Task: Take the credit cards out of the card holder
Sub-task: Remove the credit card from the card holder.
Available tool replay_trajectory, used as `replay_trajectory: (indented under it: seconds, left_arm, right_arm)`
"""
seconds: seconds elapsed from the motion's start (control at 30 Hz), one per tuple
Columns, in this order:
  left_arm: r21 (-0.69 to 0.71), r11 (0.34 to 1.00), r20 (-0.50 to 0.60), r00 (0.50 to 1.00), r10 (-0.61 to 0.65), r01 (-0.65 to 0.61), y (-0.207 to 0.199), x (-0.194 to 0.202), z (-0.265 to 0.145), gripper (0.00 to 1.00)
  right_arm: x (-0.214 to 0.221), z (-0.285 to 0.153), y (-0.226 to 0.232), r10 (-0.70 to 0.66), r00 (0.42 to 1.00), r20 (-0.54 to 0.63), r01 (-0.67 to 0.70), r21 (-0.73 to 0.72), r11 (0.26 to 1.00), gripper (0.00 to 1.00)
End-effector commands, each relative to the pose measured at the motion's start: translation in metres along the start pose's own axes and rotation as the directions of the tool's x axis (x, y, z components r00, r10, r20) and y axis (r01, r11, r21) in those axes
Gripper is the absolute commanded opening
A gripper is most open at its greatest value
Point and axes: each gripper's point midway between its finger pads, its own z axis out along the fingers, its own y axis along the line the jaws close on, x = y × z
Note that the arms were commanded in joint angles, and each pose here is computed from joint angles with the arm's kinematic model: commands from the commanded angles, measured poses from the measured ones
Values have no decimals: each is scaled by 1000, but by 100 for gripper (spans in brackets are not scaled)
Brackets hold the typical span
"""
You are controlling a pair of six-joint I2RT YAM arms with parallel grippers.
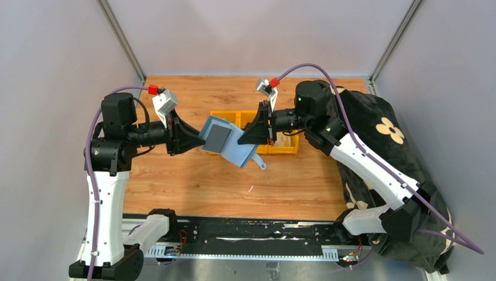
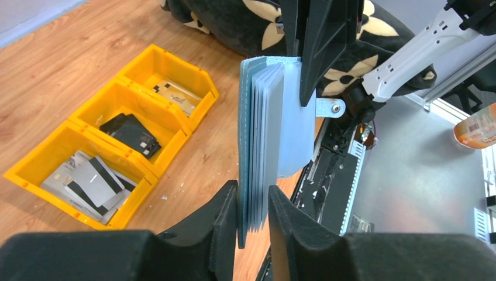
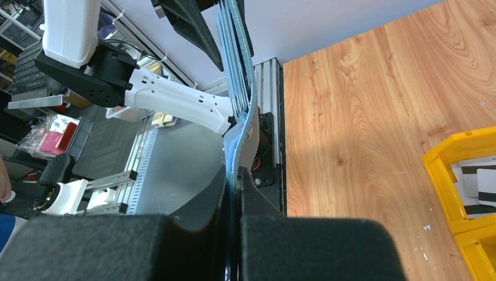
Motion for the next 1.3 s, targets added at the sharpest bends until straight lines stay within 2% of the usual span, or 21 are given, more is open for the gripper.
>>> replay_trajectory:
  seconds: [0.0,0.1,0.4,0.7,1.27]
  left_arm:
    - [63,997,-16,998,55,-54,-12,8,-3,27]
    - [55,996,-16,997,69,-68,-10,6,-3,25]
    - [84,995,-10,999,46,-45,-12,4,-1,26]
    - [112,994,-15,1000,16,-15,-8,4,3,32]
    - [135,991,-29,1000,2,2,0,14,9,33]
  right_arm:
    - [-4,-8,10,-39,999,15,39,-20,999,0]
    - [-3,-8,10,-39,999,13,40,-19,999,0]
    - [1,-10,9,-45,999,-3,45,-12,999,0]
    - [2,-14,2,-38,999,-5,38,3,999,0]
    - [-7,-6,9,-50,998,25,51,-52,997,0]
